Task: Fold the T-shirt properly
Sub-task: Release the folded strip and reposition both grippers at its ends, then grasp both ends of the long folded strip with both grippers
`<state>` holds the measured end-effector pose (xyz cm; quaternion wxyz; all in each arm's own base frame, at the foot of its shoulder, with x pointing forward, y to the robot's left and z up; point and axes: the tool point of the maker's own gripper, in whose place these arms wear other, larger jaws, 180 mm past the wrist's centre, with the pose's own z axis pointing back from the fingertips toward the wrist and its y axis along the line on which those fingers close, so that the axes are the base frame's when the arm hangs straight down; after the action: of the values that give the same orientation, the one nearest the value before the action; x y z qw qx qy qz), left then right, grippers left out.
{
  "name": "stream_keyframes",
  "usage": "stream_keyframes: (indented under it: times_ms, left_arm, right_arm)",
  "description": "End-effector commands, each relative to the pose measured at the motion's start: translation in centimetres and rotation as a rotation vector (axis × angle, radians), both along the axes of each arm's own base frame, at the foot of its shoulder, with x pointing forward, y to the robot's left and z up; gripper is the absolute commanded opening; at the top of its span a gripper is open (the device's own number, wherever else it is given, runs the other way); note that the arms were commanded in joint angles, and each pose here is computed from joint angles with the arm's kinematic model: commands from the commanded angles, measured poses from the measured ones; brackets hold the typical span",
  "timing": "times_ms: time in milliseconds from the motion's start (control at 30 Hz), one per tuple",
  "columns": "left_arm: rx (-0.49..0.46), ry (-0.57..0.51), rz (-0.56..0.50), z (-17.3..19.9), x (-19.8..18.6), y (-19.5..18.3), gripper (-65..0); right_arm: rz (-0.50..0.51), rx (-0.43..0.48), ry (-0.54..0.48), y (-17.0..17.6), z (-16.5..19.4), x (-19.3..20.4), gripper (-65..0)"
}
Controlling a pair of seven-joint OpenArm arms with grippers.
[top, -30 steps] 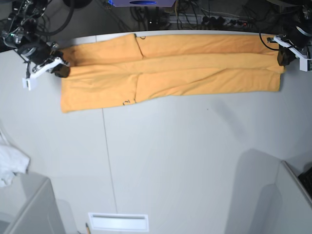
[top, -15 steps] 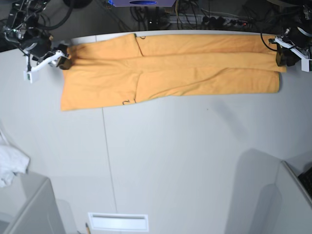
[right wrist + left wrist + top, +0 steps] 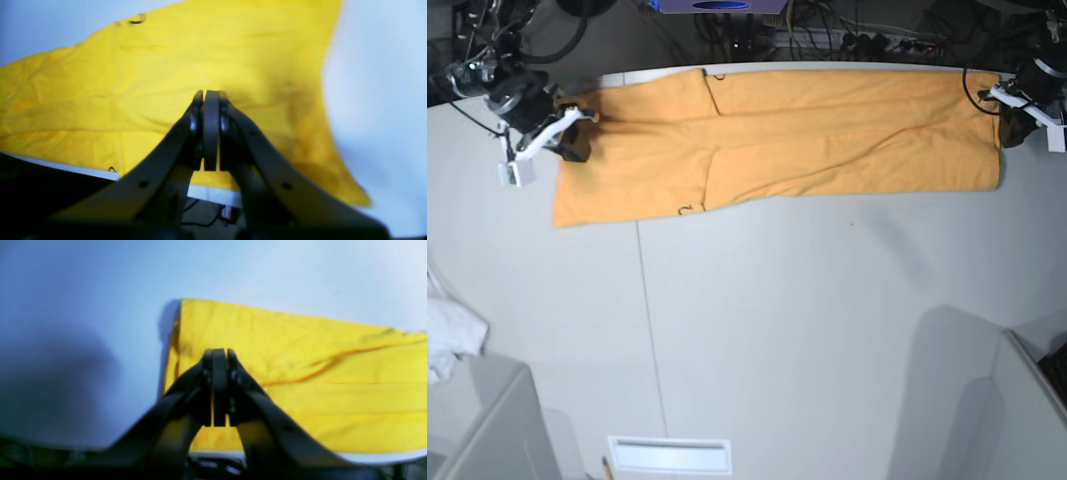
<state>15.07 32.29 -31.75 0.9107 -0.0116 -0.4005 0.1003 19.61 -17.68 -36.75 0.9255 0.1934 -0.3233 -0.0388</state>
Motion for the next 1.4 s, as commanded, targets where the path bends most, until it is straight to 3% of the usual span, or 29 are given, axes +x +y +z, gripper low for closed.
stream_keyframes:
  times_ms: [0, 100, 233, 400, 667, 833, 1000, 1200, 1367]
  left_arm:
    - [0.027, 0.012, 0.006, -0.3, -0.4, 0.0, -65.0]
    - [0.083, 0.075, 0.028, -2.0, -1.2, 0.0, -65.0]
    - [0.136, 0.098, -0.029, -3.9, -0.1, -1.5, -65.0]
    - [0.141, 0.152, -0.028, -7.8, 1.1, -1.3, -65.0]
    - [0.074, 0.101, 0.038, -9.4, 6.7, -0.2, -65.0]
    - [0.144, 0.136, -0.019, -10.6, 11.3, -0.9, -65.0]
    - [0.187, 0.045, -0.038, -7.4, 15.6, -1.3, -65.0]
    - [0.237, -0.032, 0.003, -1.2, 15.7, 0.3, -65.0]
    - [0.13, -0.076, 0.05, 1.6, 13.1, 2.2, -65.0]
  right_arm:
    - [0.014, 0.004, -0.005, 0.2, 0.1, 0.1, -65.0]
    - [0.027, 0.022, 0.041, 1.1, -1.5, -0.4, -65.0]
    - [-0.006, -0.061, 0.105, -0.2, -4.7, -0.4, -65.0]
    - [-0.041, -0.083, 0.178, -1.5, -8.0, 0.0, -65.0]
    - [-0.166, -0.054, 0.14, -5.0, -7.9, 5.2, -65.0]
    - [-0.223, -0.035, 0.144, -5.5, -7.4, 7.5, -65.0]
    - [-0.214, -0.031, 0.055, -4.8, -4.6, 9.8, -65.0]
    - [-0.172, -0.041, -0.12, -1.7, 1.0, 9.9, -65.0]
    - [-0.171, -0.023, -0.148, 0.4, 2.2, 7.6, -65.0]
